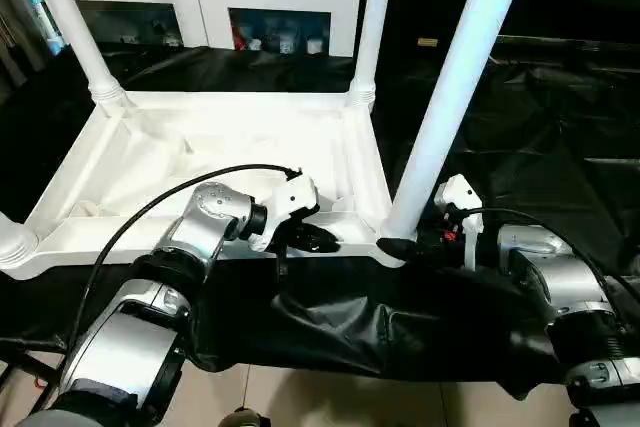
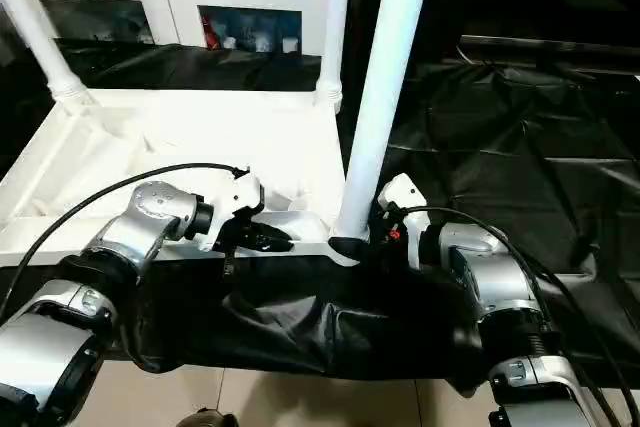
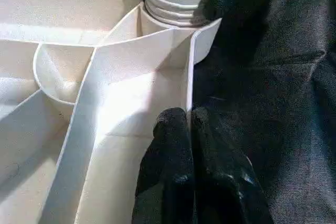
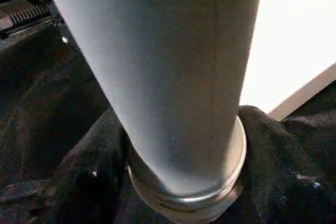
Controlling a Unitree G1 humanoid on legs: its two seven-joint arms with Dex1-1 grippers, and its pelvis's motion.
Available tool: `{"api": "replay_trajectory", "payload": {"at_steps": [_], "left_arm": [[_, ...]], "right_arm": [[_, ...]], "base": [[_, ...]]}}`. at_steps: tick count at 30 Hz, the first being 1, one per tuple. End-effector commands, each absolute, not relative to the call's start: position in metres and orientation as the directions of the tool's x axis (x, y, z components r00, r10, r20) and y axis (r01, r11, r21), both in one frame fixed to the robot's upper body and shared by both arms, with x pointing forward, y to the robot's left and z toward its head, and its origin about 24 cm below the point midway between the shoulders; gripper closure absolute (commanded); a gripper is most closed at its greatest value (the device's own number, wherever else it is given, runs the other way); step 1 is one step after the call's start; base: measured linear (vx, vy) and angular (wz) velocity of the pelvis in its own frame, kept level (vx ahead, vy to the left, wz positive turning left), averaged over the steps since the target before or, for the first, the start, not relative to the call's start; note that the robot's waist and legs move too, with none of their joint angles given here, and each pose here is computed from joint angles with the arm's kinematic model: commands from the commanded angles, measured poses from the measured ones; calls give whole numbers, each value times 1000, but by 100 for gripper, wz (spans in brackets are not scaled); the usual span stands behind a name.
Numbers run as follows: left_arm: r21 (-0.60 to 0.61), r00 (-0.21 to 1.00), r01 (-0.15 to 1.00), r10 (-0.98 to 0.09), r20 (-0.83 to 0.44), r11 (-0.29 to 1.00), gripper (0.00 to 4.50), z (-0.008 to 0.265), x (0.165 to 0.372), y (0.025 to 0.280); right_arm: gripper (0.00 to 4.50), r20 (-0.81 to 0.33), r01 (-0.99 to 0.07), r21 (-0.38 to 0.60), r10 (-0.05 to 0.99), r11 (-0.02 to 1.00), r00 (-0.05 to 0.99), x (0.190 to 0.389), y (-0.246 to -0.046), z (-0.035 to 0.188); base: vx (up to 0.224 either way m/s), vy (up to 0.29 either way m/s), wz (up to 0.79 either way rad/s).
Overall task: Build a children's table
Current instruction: Rotate leg to tighten
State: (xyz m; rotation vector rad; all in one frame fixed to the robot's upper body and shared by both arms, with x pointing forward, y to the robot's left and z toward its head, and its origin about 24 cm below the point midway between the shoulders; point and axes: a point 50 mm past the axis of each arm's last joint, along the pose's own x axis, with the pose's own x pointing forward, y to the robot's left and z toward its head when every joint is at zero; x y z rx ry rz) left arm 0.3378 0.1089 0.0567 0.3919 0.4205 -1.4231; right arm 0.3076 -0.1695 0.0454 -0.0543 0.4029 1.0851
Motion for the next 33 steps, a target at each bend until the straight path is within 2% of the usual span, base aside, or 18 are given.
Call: {"api": "replay_trajectory", "payload": {"at_steps": [1,2,3,5,7,8,9,10,12,15,20,21,24,25,26,29,31,33], "left_arm": [[71,173,985,-885,-432,157,450,70,344,94],[71,173,985,-885,-432,157,450,70,344,94],[72,210,977,-880,-427,199,450,69,346,90],[72,226,974,-876,-426,216,450,69,347,88],[74,253,967,-868,-427,245,450,67,348,84],[75,281,958,-861,-424,275,450,67,349,77],[75,281,958,-861,-424,275,450,67,349,77],[74,298,953,-858,-418,294,450,67,350,72],[79,331,941,-853,-403,328,450,68,351,60],[77,362,930,-856,-369,360,450,71,349,40],[71,335,941,-875,-350,332,450,71,344,29],[74,335,941,-875,-350,331,450,71,344,29],[79,326,944,-876,-357,319,450,70,343,32],[86,308,951,-876,-371,298,450,68,342,36],[86,307,951,-876,-372,297,450,68,342,37],[86,282,959,-874,-396,270,450,67,342,46],[85,276,961,-875,-398,264,450,67,342,48],[77,215,977,-882,-419,201,450,67,340,59]], "right_arm": [[172,-297,-916,237,921,325,250,294,-128,33],[175,-297,-916,237,921,325,250,294,-128,33],[176,-295,-887,206,890,414,348,302,-126,32],[176,-294,-864,190,867,466,403,307,-125,31],[177,-292,-809,165,811,564,507,316,-124,29],[178,-276,-721,145,727,678,628,327,-124,28],[178,-276,-721,145,727,678,628,327,-124,28],[178,-274,-647,163,664,745,696,334,-124,27],[178,-276,-566,185,595,804,755,342,-120,26],[178,-293,-481,209,524,851,800,350,-108,25],[178,-253,-488,222,533,844,807,356,-95,33],[122,-243,-493,232,540,839,806,357,-94,35],[99,-230,-522,205,559,828,796,359,-94,38],[99,-231,-580,161,602,798,764,357,-95,39],[74,-231,-583,159,604,797,763,357,-95,39],[74,-217,-714,136,724,687,655,349,-101,39],[74,-217,-734,128,741,667,636,347,-103,39],[74,-230,-835,107,831,539,507,335,-114,37]], "base": [[0,0,0],[0,0,0],[0,0,0],[0,0,0],[0,0,0],[0,0,0],[0,0,0],[0,0,0],[0,0,0],[0,0,0],[0,0,0],[0,0,0],[0,0,0],[0,0,0],[0,0,0],[0,0,0],[0,0,0],[0,0,0]]}}
